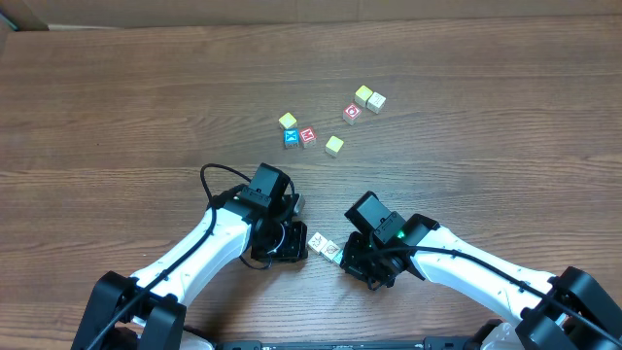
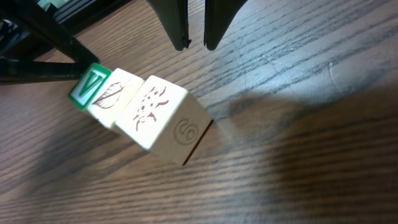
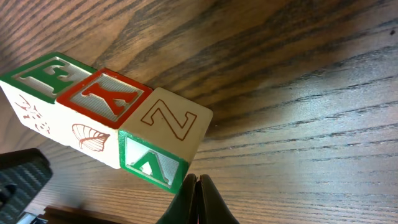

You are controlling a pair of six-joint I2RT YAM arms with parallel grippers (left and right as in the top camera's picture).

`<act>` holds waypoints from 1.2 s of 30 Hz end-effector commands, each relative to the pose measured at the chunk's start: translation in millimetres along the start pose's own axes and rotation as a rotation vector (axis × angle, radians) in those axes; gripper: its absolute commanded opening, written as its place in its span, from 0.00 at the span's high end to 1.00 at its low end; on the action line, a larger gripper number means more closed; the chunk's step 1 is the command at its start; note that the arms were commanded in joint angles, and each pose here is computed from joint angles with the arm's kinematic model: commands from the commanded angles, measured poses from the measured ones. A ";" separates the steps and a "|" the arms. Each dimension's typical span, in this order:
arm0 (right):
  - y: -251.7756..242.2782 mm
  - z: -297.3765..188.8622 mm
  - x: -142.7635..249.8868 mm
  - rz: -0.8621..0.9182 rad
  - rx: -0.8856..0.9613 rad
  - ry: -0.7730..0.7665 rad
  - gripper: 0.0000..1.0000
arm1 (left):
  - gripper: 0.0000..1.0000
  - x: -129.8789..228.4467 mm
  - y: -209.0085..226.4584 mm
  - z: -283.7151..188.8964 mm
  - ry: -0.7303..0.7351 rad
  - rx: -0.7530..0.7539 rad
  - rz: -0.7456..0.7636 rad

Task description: Flip 3 blocks

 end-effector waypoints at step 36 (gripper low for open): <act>-9.9 1.2 -3.5 0.066 0.074 -0.066 0.96 | 0.96 0.2 -3.5 17.0 -0.055 0.014 -0.010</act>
Point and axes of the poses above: each gripper's point midway between its finger pads, its own z axis out along the fingers, its own y axis along the line the jaws close on, x = y × z, the point moved 9 cm from there along -z, back along the fingers, and after that the axes turned 7 degrees about z, right-handed, at the moved point
